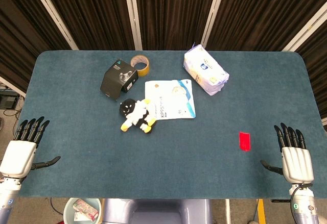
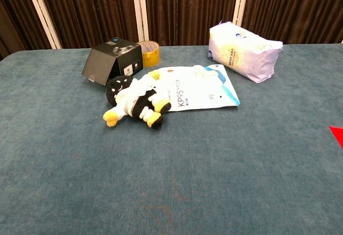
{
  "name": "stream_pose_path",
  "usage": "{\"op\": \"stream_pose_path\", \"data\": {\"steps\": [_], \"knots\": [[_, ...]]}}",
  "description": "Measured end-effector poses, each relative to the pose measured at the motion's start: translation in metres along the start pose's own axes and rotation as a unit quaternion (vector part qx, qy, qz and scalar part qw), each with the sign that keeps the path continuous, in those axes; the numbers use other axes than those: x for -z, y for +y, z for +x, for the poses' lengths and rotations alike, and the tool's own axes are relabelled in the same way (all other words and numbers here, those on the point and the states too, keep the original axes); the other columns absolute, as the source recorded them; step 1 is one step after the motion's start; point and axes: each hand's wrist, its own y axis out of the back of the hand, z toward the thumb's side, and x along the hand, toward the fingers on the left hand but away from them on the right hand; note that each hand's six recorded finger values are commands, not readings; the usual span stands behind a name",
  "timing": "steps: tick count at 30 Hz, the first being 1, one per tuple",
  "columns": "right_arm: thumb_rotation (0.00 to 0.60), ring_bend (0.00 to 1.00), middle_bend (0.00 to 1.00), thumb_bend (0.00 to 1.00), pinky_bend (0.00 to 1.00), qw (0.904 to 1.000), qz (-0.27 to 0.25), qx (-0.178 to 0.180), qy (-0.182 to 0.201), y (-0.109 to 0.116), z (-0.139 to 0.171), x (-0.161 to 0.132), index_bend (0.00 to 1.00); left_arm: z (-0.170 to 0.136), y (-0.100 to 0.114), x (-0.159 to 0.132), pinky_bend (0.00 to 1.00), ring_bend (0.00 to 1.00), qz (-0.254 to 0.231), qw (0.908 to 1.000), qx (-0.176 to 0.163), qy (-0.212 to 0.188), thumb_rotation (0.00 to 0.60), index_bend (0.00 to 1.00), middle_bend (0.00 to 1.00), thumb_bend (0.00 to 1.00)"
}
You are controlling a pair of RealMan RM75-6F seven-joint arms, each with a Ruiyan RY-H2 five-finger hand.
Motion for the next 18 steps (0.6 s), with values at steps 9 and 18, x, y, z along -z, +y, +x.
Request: {"op": "stream_pose_path", "data": {"steps": [9, 18], "knots": [[0.600, 0.00, 0.00, 0.07, 0.00, 1.0000, -0.004, 0.001, 0.005, -0.002, -0.003, -0.003, 0.13, 0.001, 0.000, -0.003, 0.00, 0.00, 0.004, 1.0000, -0.004, -0.005, 0.388, 0.00, 0.00, 0.01], [0.600, 0.00, 0.01, 0.07, 0.00, 0.9991, -0.014, -0.012, 0.038, -0.031, -0.006, -0.025, 0.44, 0.000, 0.000, -0.007, 0.00, 0.00, -0.008, 0.9997, -0.006, -0.020, 0.387, 0.00, 0.00, 0.01]]}}
